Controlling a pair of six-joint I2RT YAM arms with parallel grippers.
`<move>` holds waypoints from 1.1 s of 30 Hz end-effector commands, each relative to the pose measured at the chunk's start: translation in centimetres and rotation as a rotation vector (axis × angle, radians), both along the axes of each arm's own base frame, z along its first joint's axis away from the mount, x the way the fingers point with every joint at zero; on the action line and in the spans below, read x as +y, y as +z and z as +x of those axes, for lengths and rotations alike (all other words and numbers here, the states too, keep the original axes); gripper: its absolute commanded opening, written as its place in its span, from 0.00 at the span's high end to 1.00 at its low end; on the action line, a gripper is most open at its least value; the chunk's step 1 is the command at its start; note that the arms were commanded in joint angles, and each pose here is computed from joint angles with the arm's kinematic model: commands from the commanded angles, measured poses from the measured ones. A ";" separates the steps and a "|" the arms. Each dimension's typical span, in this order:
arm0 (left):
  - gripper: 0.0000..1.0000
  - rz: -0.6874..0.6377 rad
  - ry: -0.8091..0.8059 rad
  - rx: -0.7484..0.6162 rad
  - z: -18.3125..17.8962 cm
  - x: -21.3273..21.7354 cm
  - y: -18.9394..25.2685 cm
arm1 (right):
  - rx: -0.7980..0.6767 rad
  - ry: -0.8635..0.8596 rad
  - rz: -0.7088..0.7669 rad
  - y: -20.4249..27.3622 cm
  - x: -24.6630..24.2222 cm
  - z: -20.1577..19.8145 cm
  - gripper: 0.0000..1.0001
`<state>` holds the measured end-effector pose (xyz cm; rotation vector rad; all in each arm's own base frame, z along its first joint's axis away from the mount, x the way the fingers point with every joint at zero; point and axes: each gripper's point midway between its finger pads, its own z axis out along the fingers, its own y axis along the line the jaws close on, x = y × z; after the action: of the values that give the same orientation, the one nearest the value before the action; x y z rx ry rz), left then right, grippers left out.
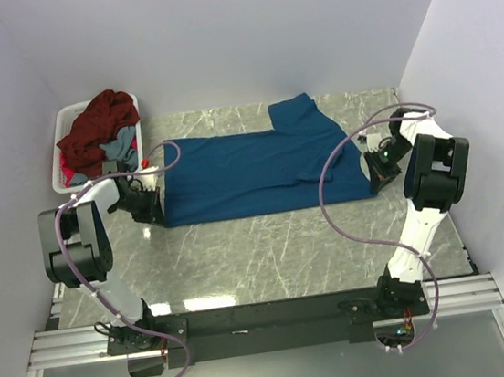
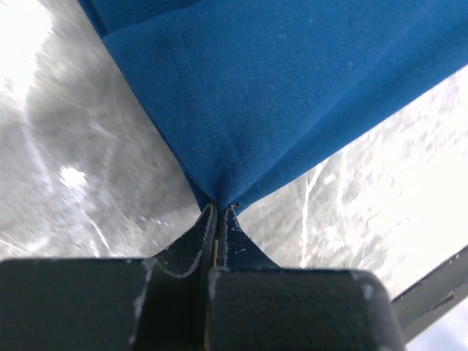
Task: Fold and stack the t-shirts
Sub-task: Fold the tshirt
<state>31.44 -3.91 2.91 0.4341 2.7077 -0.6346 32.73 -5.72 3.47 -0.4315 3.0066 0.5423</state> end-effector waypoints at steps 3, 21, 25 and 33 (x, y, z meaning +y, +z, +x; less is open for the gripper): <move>0.99 0.035 -0.043 0.033 -3.0 0.5 0.4 | 0.063 0.068 -0.083 0.0 -1.2 -4.3 1.00; 0.34 -0.052 -0.235 -0.348 -1.6 -2.4 10.4 | -0.157 0.081 0.109 9.6 2.4 -2.5 0.30; 0.41 -0.164 -0.368 -0.560 0.4 -8.9 14.4 | -0.218 -0.004 0.198 10.3 4.1 0.8 0.44; 0.55 -0.292 -0.768 -0.813 2.2 -26.4 16.1 | -0.046 -0.143 0.392 6.4 7.3 0.3 0.76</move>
<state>31.38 -25.08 17.32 1.2638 1.7936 -0.7429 34.01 -0.32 11.17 -0.3316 2.7481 0.8865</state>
